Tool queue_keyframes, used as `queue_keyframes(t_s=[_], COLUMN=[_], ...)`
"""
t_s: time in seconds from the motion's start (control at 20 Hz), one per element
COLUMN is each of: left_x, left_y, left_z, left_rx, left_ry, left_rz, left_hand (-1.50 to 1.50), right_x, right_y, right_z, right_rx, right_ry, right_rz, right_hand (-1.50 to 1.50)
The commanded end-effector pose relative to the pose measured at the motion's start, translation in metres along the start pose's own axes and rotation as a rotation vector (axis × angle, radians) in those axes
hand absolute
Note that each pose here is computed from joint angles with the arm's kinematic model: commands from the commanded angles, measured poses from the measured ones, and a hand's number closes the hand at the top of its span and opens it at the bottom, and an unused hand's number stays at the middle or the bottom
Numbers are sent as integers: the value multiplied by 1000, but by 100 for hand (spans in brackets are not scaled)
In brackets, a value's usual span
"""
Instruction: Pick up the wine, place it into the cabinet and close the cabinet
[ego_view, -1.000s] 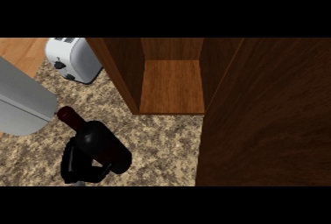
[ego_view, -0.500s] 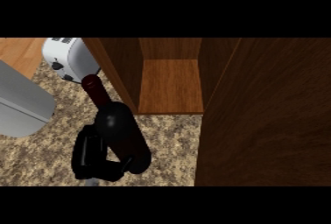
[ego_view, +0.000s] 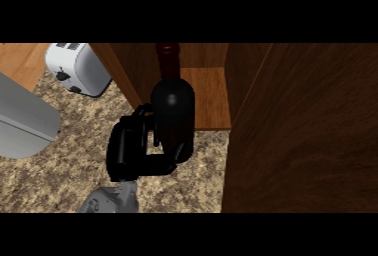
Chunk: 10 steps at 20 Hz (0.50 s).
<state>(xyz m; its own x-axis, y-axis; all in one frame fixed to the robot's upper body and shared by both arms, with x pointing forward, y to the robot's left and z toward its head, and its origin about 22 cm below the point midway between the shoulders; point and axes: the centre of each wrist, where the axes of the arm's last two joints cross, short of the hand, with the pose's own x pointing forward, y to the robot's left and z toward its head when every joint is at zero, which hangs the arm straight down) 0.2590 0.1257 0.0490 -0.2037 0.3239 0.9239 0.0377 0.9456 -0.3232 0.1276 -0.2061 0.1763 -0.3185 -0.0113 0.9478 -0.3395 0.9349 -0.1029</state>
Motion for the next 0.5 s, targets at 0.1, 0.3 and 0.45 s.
queue_keyframes(t_s=[0.1,0.3,0.45], left_x=[3,-8,-30], left_y=[-38,-30,-34], left_z=[-28,-42,-37], left_rx=[27,53,80], left_ry=[35,50,61], left_rz=[-37,-86,-118], left_hand=[150,150,150], right_x=[26,38,39], right_y=[-9,-1,1], right_z=[26,37,33], right_rx=[26,40,37], right_ry=[-73,-56,-81], right_rz=[-56,-54,-64], right_hand=[-150,-150,-150])
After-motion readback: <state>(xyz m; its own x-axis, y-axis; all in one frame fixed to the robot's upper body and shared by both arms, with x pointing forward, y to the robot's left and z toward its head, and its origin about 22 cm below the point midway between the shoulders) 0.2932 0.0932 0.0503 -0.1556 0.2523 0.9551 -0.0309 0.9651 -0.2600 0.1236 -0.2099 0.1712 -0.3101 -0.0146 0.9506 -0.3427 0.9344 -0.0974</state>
